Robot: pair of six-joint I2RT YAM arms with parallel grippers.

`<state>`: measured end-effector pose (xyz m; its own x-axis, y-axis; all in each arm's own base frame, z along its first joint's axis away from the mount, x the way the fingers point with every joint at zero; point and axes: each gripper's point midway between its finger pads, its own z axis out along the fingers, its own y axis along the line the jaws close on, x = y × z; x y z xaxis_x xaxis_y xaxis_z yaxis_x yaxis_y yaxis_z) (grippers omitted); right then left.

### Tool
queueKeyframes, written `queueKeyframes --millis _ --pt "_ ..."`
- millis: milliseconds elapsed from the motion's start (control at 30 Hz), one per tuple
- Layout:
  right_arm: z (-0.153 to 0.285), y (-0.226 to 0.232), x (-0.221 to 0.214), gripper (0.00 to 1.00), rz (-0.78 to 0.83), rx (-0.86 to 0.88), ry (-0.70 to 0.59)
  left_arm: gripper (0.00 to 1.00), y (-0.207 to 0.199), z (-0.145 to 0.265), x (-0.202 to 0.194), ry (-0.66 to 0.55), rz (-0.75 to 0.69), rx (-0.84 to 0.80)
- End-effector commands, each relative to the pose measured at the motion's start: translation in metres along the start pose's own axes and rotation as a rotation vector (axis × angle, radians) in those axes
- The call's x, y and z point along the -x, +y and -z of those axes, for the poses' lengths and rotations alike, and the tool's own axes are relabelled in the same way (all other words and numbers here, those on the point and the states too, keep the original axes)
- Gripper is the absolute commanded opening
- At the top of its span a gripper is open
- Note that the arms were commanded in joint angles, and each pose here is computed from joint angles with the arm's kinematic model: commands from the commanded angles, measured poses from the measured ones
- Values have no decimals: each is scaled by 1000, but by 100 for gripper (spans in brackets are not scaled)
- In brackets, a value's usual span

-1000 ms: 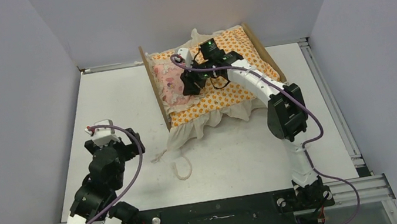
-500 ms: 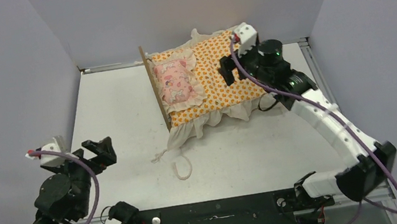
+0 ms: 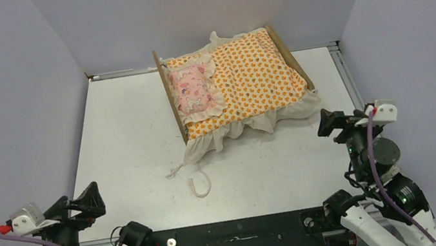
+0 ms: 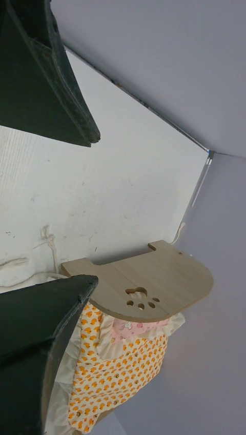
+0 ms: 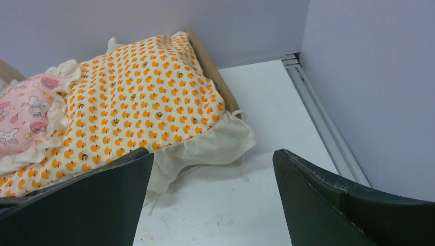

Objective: Set up the pet bed

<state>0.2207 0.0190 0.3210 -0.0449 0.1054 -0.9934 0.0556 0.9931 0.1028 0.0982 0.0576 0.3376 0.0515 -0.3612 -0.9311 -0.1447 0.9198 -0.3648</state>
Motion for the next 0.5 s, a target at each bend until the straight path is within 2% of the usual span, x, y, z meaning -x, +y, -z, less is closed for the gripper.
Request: queueKeyframes --millis 0,167,467 --pt "32 -44 -21 90 -64 -148 -13 96 -2 7 -3 -27 -33 -74" --pt "50 -60 -15 90 -137 -182 -101 96 -5 8 -6 -31 -28 -95" --pt "50 -61 -17 90 -139 -185 -98 96 -6 6 -7 -23 -26 -92"
